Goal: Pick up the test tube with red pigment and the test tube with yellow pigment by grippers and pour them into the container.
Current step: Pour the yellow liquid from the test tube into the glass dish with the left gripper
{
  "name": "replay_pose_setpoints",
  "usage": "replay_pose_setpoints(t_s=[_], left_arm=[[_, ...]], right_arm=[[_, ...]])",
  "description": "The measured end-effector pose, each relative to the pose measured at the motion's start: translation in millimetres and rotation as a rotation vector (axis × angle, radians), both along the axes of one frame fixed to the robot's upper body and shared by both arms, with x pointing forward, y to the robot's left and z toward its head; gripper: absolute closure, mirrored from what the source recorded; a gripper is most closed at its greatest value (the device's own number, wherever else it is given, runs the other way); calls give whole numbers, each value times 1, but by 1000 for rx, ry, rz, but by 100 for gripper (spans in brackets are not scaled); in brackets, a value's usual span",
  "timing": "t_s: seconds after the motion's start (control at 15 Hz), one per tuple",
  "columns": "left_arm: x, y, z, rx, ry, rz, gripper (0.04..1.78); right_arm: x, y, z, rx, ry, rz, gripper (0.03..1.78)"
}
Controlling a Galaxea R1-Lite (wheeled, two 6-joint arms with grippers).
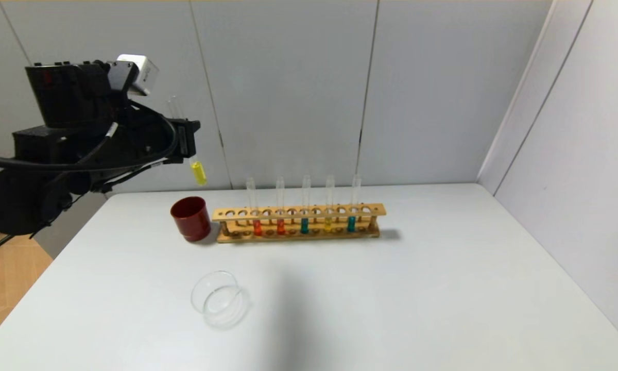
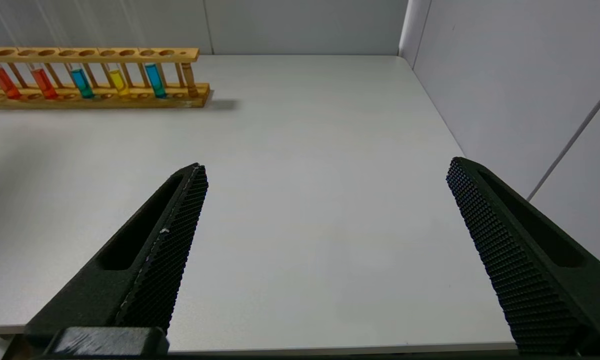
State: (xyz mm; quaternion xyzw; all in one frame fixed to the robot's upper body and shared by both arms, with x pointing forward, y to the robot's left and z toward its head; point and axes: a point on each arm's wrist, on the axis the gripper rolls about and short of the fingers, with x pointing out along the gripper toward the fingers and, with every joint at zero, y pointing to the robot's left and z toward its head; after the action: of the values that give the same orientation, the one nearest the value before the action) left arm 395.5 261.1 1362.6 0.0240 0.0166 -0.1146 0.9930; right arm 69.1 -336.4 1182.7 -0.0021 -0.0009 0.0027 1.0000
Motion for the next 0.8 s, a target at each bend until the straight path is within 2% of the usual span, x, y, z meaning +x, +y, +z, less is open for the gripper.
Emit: replay_pose_setpoints(t_s=[0.53, 0.8], left_arm=[[-93, 34, -31, 67, 69, 50, 149], [-112, 40, -48, 72, 115, 65, 149]], right_arm=[[0, 0, 0, 0, 0, 0, 6], [0, 0, 0, 0, 0, 0, 6]])
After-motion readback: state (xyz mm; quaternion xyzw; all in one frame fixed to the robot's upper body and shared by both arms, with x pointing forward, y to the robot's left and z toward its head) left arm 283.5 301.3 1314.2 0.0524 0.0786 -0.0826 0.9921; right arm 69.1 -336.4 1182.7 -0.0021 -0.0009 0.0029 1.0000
